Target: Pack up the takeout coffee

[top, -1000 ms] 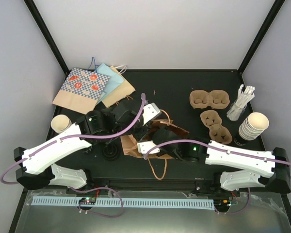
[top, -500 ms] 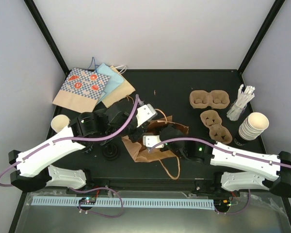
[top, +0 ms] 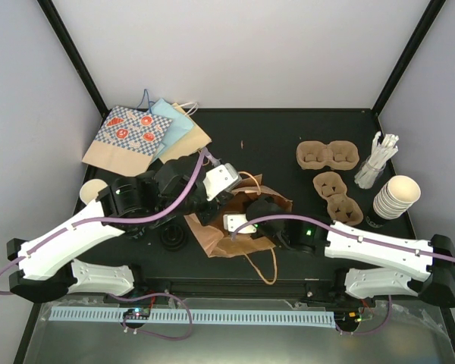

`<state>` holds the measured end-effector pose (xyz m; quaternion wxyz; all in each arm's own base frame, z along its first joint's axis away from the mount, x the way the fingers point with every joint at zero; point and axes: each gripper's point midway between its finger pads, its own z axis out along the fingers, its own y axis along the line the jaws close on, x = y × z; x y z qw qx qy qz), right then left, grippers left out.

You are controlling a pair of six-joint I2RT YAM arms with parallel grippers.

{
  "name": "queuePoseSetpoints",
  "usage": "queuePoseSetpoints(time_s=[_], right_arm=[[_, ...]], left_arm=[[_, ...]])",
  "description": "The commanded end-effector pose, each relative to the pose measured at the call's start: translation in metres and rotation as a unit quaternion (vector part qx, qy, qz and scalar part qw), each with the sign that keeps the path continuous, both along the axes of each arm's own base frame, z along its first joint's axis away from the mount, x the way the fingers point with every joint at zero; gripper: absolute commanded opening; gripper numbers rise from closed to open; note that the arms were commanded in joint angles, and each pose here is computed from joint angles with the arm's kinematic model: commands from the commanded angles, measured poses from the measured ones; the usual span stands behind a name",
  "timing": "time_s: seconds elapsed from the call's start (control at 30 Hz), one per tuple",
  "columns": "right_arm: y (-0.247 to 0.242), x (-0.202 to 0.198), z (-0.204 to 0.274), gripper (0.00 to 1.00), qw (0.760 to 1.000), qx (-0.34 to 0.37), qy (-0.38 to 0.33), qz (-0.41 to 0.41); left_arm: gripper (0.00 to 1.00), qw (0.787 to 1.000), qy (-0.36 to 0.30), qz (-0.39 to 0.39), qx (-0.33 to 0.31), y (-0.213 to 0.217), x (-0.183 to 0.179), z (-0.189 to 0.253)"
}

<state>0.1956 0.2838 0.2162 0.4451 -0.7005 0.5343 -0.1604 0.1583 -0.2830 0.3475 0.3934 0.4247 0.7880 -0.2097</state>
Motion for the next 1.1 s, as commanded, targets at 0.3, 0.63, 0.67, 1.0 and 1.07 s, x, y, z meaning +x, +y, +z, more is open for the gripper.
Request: queuePoseSetpoints(time_s=[0.3,0.63,0.67,1.0,1.07], right_arm=[[0.019,-0.009,0.001,0.01,0.999,0.024,0.004,0.041],[0.007,-0.022,-0.033,0.01,0.997,-0.007,0.029,0.069],[0.007,-0.025,-0.036,0.01,0.996,-0.009,0.038,0.077],[0.007,-0.024,-0.037,0.01,0.997,-0.002,0.047,0.065],[0.009,-0.016,-0.03,0.01,0.998,0.011,0.041,0.048]], left_arm=[[0.02,0.994,0.016,-0.028,-0.106,-0.03,-0.009,0.048],[0.02,0.984,0.026,-0.059,-0.168,-0.022,-0.029,0.093],[0.02,0.983,0.023,-0.058,-0.17,-0.021,-0.029,0.095],[0.02,0.985,0.014,-0.062,-0.16,-0.02,-0.029,0.091],[0.02,0.982,0.026,-0.085,-0.165,-0.025,-0.036,0.091]])
